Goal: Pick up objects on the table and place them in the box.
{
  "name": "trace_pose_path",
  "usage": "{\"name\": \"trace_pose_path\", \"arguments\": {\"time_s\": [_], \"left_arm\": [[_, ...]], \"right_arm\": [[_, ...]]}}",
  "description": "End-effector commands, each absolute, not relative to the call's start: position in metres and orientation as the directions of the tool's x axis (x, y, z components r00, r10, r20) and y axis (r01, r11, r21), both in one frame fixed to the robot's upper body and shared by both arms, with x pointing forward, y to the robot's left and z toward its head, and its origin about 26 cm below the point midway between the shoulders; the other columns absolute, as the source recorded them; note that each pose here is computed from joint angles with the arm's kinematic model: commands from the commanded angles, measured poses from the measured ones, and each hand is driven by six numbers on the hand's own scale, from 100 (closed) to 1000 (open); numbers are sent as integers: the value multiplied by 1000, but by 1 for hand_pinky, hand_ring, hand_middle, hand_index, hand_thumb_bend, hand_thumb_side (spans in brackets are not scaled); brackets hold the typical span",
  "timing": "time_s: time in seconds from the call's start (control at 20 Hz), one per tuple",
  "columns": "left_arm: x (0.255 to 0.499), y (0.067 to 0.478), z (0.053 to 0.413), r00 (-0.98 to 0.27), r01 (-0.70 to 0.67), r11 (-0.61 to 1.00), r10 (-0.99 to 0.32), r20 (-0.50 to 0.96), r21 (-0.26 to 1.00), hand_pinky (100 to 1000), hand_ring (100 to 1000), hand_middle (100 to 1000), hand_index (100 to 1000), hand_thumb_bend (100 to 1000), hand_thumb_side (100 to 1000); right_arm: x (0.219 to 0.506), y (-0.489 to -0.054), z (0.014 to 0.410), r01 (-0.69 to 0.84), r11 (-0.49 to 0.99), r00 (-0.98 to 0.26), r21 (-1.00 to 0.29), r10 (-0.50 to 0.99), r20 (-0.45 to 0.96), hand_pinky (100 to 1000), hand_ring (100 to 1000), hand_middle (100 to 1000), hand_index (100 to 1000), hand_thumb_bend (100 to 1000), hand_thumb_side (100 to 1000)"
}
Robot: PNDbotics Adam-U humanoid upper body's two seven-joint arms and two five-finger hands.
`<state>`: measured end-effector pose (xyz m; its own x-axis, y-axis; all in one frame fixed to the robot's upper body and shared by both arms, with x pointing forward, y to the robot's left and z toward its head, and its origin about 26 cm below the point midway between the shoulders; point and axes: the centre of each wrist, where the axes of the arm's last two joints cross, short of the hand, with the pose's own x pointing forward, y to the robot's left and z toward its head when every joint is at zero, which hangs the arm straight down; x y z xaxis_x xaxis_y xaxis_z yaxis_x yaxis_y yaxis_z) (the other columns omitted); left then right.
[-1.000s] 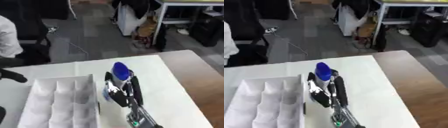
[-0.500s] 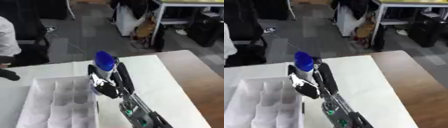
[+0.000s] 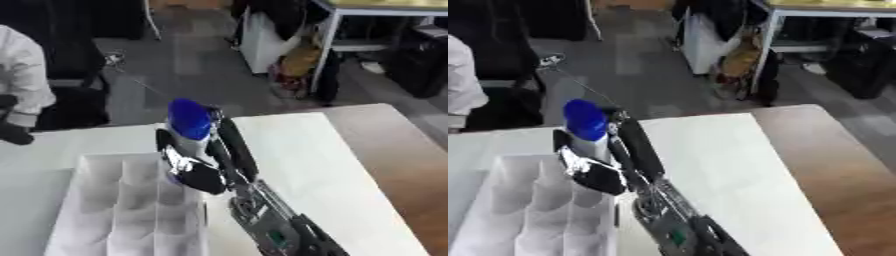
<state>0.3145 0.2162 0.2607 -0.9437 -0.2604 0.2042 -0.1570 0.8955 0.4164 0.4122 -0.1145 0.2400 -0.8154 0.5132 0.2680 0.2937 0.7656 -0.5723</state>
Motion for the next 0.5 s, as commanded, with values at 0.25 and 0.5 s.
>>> {"name": "trace_pose_path", "arguments": {"time_s": [0.25,0.5], "left_arm": [[311,207,281,-967,-158,905,-222,123,394,671,562,762,867,535,828],[310,204,285,-970,-154,906,-214,112,394,671,561,761,867,536,830]], "right_arm": [[414,-105,258,288,757,-846,-587,488,215,100,100,100,284,100,715],[417,-102,257,285,749,-848,-597,488,206,100,100,100,290,100,757]]}}
